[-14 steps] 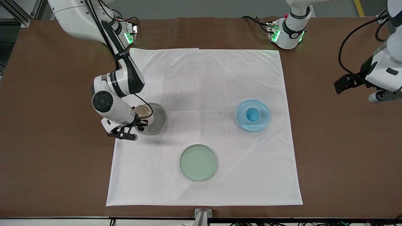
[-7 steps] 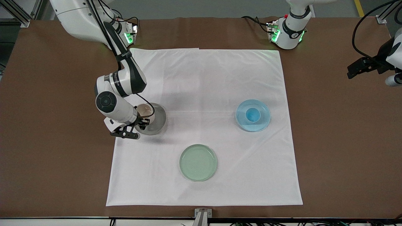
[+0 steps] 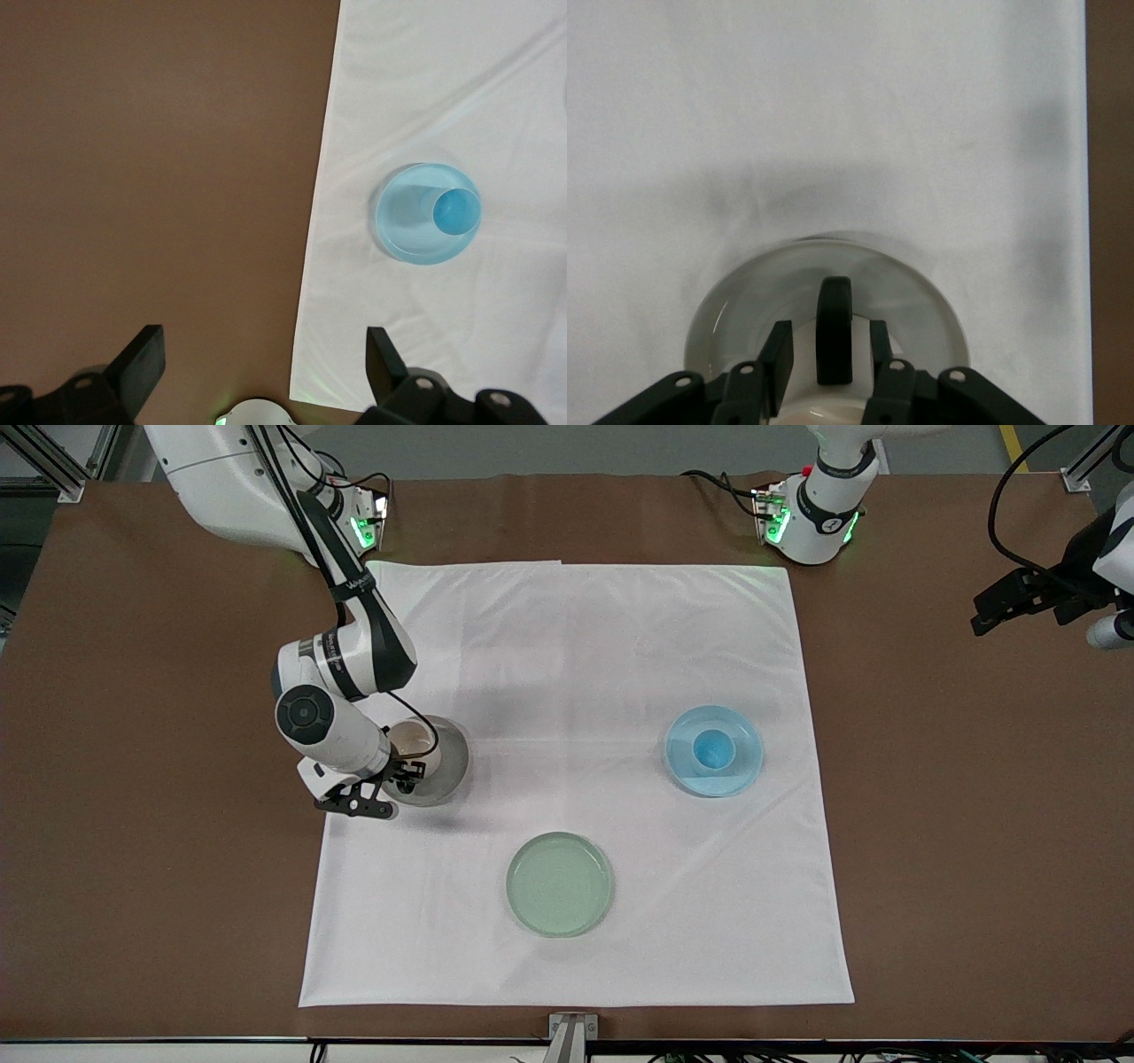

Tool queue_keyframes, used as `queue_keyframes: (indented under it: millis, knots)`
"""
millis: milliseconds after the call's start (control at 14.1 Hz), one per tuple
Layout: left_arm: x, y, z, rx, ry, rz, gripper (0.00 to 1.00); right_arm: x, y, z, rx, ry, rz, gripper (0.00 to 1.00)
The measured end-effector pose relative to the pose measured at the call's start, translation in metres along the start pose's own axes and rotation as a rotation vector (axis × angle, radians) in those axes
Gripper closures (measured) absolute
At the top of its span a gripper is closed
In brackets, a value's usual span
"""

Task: Place blue cup in blue plate and white mug in gray plate
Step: 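Open the right gripper and withdraw it from the mug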

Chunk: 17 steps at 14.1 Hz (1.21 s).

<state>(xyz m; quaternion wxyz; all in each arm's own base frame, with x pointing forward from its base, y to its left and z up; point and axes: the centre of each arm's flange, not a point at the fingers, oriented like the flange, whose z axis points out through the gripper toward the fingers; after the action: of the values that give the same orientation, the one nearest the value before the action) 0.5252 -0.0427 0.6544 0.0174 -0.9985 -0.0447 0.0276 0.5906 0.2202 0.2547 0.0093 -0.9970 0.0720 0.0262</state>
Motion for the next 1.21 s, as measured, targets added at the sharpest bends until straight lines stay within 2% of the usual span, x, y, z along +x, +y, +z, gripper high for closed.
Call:
queue_keyframes:
  millis: [213, 355, 426, 710, 994, 1206]
  knots:
    - [-0.006, 0.019, -0.003, 0.002, 0.009, 0.035, 0.00, 0.020, 0.006, -0.026, 0.012, 0.027, 0.010, 0.24]
    - [-0.005, 0.021, -0.003, 0.002, 0.020, 0.038, 0.00, 0.040, 0.026, -0.050, 0.008, 0.011, -0.007, 0.04]
    - [-0.004, 0.021, -0.003, 0.001, 0.023, 0.036, 0.00, 0.052, 0.043, -0.063, 0.007, 0.001, -0.024, 0.00]
    - [-0.001, 0.020, -0.003, -0.003, 0.044, 0.034, 0.00, 0.078, 0.129, -0.120, 0.006, -0.035, -0.074, 0.00]
    - [-0.001, 0.021, -0.001, -0.003, 0.043, 0.035, 0.00, 0.074, 0.188, -0.211, -0.057, -0.097, -0.057, 0.00]
    - [-0.001, 0.020, -0.001, -0.003, 0.043, 0.035, 0.00, 0.073, 0.220, -0.253, -0.051, -0.111, -0.082, 0.00]
